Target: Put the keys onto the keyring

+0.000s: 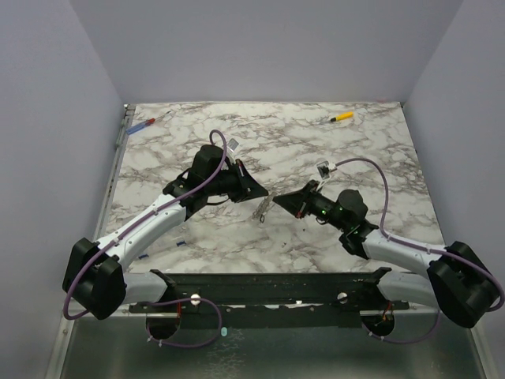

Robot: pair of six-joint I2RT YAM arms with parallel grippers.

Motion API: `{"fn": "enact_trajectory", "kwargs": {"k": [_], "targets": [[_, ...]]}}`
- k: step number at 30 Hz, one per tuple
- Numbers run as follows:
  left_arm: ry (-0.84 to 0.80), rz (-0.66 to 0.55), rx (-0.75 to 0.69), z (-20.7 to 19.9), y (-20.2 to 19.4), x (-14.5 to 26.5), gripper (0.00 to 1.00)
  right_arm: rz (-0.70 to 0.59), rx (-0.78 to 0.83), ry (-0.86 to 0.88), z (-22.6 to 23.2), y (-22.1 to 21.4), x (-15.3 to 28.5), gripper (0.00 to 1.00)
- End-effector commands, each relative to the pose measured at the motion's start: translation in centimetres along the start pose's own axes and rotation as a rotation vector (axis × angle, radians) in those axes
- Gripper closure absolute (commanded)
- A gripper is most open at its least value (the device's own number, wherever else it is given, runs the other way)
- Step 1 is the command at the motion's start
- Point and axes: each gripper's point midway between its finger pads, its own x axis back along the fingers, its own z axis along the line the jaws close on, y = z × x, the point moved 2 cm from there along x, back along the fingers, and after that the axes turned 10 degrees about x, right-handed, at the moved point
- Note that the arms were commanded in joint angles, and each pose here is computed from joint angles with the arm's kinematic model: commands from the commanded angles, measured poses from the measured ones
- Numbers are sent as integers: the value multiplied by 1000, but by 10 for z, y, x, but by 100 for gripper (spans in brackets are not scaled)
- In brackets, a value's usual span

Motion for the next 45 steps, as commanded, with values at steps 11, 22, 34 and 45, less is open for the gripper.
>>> {"fn": "enact_trajectory", "kwargs": {"k": [11, 22, 34, 45], "targets": [[-12, -66, -140, -3, 4, 15, 56, 222, 342, -22, 8, 31, -7, 99], [-33, -289, -797, -33, 29, 75, 40, 390, 454, 121, 34, 36, 4, 99], [-500, -40, -1228, -64, -42, 88, 50, 517, 433, 263, 69, 39, 25, 99], [-620, 6, -1341, -70, -66, 73, 55, 574, 431, 358, 93, 34, 38, 99]]}}
